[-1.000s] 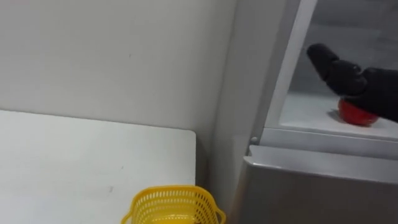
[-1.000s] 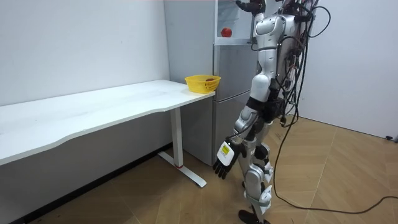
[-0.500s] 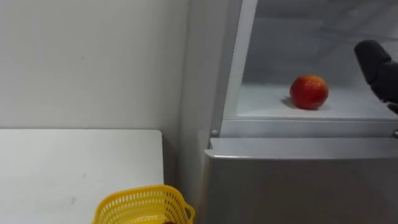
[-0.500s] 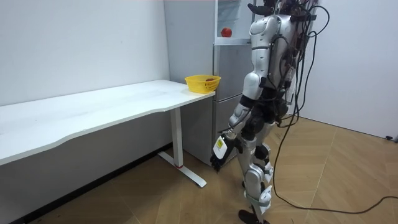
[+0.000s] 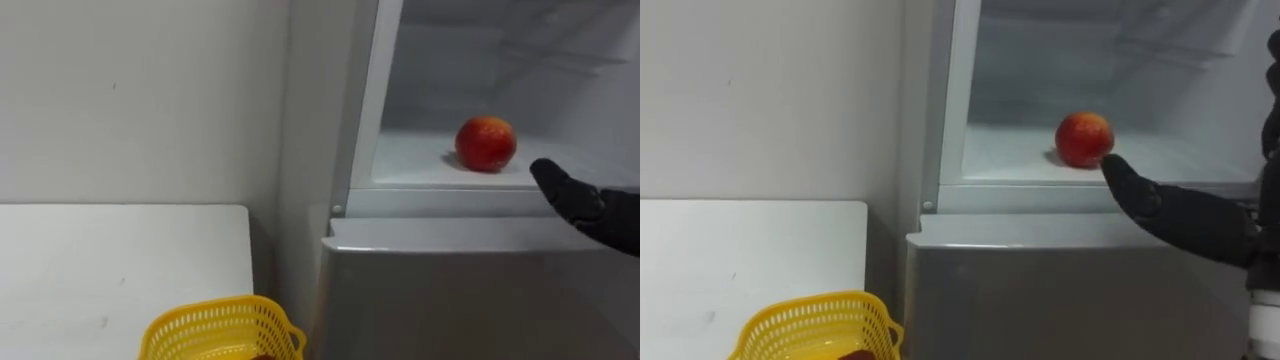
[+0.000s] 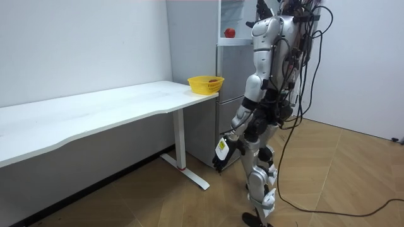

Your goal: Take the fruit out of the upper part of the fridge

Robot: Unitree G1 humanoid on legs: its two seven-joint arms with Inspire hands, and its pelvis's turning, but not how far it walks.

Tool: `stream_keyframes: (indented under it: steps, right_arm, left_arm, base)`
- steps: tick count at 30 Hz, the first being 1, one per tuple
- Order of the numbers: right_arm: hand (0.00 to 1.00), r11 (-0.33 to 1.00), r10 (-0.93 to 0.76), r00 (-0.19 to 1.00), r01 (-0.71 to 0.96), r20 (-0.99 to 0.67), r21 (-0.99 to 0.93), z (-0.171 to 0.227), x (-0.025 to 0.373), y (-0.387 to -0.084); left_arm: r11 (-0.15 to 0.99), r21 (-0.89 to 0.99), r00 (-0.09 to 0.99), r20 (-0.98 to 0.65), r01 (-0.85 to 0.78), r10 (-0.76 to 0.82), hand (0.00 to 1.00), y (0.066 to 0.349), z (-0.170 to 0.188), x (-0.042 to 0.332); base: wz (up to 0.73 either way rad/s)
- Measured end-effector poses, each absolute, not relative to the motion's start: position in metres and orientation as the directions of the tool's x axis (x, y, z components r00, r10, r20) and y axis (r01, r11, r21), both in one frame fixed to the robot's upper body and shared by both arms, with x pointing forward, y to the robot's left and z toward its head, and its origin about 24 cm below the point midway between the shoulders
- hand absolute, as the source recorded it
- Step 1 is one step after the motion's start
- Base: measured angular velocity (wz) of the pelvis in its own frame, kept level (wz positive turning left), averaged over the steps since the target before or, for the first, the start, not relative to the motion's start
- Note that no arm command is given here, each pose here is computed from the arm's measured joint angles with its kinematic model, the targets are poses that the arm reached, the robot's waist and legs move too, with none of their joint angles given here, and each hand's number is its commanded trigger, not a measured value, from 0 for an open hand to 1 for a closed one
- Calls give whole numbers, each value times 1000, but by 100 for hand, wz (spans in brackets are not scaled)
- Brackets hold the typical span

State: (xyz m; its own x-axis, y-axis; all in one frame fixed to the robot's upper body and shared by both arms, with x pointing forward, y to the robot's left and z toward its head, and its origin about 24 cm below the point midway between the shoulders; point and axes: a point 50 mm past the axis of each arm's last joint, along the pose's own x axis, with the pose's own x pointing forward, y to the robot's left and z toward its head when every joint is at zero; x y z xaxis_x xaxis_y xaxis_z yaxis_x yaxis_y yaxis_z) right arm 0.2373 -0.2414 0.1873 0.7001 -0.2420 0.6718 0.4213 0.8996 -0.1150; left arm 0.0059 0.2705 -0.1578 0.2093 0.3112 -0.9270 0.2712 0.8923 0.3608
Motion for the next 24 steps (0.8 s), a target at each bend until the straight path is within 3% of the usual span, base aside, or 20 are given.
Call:
stream_keyframes:
  steps: [12, 24]
  right_arm:
    - [0, 906, -300, 773, 415, 559, -87, 185, 277, -264]
    - [0, 912, -343, 818, 408, 461, -46, 172, 283, -281]
  left_arm:
    - [889, 350, 207, -932, 295, 298, 0, 278, -155, 10]
    - [888, 344, 206, -934, 307, 290, 0, 284, -150, 6]
  base:
    - [6]
    - [5]
